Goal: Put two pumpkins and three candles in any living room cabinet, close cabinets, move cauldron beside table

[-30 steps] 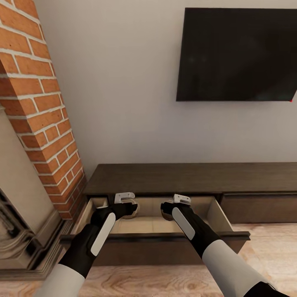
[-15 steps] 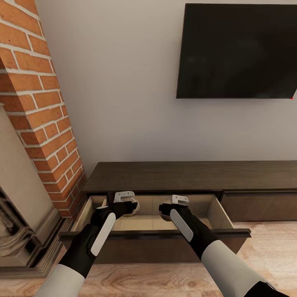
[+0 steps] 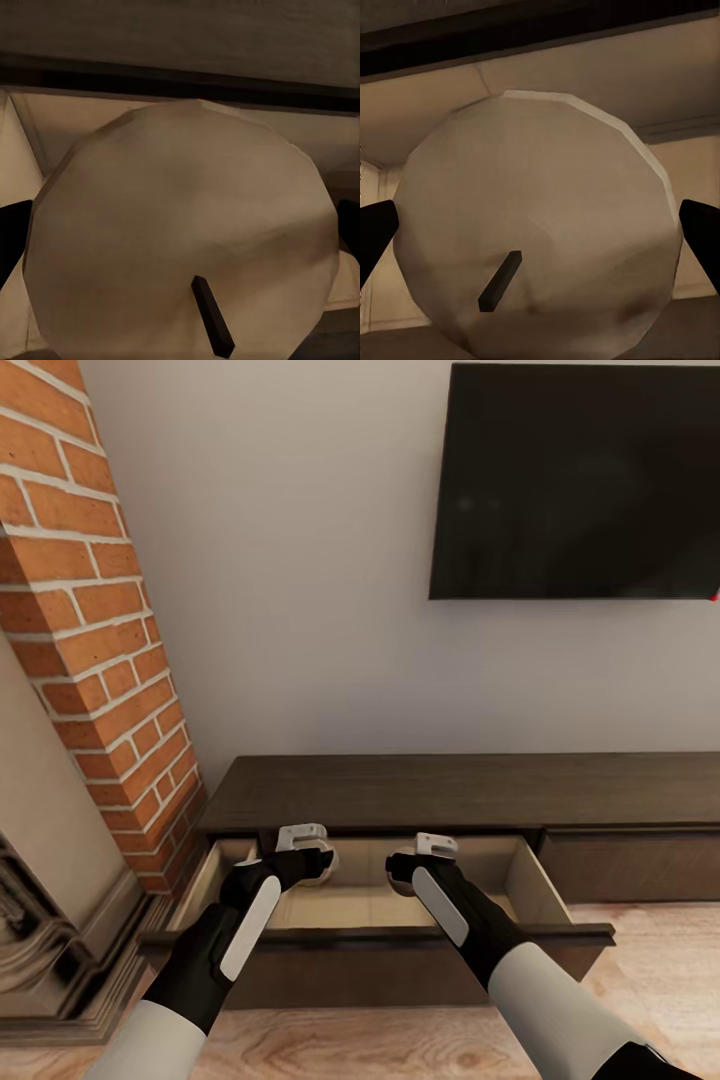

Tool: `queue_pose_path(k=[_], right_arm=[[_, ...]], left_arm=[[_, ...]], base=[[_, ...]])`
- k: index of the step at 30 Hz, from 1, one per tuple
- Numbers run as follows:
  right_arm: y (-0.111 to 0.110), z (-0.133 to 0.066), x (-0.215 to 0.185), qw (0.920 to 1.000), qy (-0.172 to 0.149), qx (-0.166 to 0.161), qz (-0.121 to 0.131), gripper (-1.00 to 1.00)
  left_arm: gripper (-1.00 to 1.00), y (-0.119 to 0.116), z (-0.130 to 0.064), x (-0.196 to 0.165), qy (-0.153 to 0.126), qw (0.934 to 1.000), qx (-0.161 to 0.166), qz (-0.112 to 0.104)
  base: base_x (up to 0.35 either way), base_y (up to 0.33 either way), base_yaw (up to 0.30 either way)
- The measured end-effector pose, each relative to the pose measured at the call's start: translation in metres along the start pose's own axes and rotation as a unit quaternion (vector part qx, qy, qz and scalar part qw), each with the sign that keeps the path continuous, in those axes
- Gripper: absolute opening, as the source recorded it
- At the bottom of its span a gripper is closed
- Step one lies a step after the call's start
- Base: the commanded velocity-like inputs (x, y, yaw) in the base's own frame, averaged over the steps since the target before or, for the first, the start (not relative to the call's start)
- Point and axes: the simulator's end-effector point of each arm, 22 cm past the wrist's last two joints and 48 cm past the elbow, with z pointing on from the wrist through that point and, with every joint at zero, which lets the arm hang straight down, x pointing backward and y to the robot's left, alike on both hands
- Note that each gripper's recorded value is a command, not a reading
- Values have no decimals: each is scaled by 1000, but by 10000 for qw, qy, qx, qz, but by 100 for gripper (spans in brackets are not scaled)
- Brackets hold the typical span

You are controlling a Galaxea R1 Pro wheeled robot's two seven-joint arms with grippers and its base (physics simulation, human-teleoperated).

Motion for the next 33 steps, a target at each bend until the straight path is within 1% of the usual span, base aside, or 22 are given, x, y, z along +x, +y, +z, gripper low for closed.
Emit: queue_pose_path(k=[3, 9, 11, 14, 18, 19, 20, 23, 25, 27, 29, 33], right_arm=[[0, 0, -1, 10000, -15, -4, 10, -100], [4, 0, 0, 10000, -7, -36, 26, -100], [5, 0, 1, 10000, 7, -39, 27, -100], [5, 0, 3, 10000, 43, -42, 20, -100], [4, 4, 14, 9998, 175, 1, 5, -100], [7, 4, 15, 9998, 197, -14, 7, -100], [12, 3, 17, 9998, 211, -45, 17, -100], [16, 3, 18, 9997, 228, -57, -3, -100], [17, 3, 19, 9997, 232, -60, -4, -100], [18, 3, 19, 9997, 240, -64, 1, -100], [16, 4, 21, 9997, 256, -40, 1, -100], [4, 12, 23, 9995, 298, 114, 4, -100]], left_arm=[[-100, 0, 0, 1, 22, 10000, 8, 10], [-100, -4, -1, 1, 49, 10000, 63, 2], [-100, -9, -1, 8, 209, 9997, 115, 9], [-100, -13, -1, 22, 545, 9984, 133, 90], [-100, -15, -2, 27, 685, 9975, 143, 118], [-100, -15, -1, 30, 722, 9972, 128, 120], [-100, -10, 2, 32, 784, 9968, 42, 124], [-100, 8, 7, 38, 916, 9952, -313, 132], [-100, 15, 8, 40, 974, 9942, -443, 86], [-100, 16, 9, 44, 1033, 9936, -463, 11], [-100, 16, 10, 44, 1044, 9934, -470, -11], [-100, 11, 11, 47, 1084, 9931, -447, -47]], base=[[155, 0, 0], [27, 0, 0], [3, 0, 0], [0, 0, 0], [0, 0, 0], [0, 0, 0], [0, 0, 0], [0, 0, 0], [0, 0, 0], [0, 0, 0], [0, 0, 0], [0, 0, 0]])
